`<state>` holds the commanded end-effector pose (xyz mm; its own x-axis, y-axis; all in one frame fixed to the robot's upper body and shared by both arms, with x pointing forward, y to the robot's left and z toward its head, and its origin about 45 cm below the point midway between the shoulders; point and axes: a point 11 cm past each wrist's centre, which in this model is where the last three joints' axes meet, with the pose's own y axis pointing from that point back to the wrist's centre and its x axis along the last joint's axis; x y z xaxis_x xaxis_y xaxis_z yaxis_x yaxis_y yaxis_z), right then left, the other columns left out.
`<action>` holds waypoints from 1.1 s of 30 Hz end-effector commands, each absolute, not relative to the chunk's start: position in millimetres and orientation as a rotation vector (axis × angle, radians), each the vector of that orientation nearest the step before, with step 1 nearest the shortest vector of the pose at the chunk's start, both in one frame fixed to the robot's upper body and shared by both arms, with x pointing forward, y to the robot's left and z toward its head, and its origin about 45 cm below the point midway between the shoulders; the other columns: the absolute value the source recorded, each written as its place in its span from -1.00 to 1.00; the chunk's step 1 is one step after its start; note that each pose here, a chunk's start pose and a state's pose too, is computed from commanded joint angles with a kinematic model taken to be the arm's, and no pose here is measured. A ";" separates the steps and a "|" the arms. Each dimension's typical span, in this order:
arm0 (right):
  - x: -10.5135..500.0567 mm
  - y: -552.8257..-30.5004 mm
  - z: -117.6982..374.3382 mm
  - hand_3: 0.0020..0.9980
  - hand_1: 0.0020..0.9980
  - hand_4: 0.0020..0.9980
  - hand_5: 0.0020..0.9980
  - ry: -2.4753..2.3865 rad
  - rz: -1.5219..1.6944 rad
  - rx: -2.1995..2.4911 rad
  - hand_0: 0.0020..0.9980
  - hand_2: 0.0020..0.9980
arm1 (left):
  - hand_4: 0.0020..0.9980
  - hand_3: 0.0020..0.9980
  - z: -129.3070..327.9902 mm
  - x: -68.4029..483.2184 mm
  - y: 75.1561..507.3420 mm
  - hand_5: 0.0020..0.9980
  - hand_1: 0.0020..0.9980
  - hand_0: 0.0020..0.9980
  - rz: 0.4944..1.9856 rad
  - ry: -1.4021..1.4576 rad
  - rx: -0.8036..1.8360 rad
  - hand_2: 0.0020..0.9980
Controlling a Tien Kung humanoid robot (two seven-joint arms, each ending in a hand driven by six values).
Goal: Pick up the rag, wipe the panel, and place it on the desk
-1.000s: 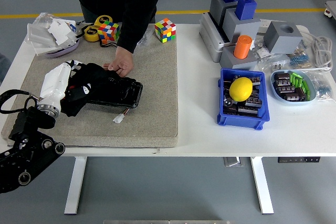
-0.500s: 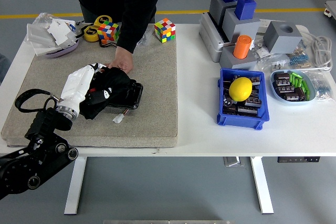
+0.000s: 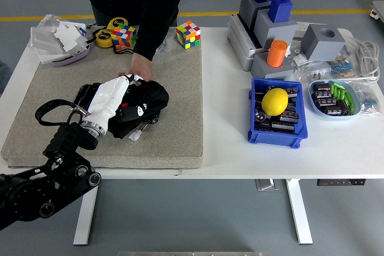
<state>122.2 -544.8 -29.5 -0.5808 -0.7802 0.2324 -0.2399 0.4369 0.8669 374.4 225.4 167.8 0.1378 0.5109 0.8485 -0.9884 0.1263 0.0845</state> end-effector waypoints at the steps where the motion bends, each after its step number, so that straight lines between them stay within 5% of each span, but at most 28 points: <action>1: 122.4 -544.9 -29.4 0.24 0.28 1.00 0.22 -2.059 -1.100 0.854 0.45 0.35 | 0.02 0.36 166.6 373.8 225.0 -1.00 -0.78 -0.63 1.260 -0.768 0.792 0.19; 33: 120.9 -543.1 -30.8 0.24 0.27 1.00 0.22 -2.058 -1.109 0.850 0.45 0.35 | 0.03 0.36 163.0 379.3 279.4 -1.00 -0.78 -0.63 1.366 -0.758 0.884 0.19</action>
<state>120.9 -543.1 -30.8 -0.5839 -0.7785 0.2301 -0.2357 0.4339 0.8696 379.3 279.4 163.0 0.0742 0.4881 0.8697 -0.9962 -0.0041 0.0873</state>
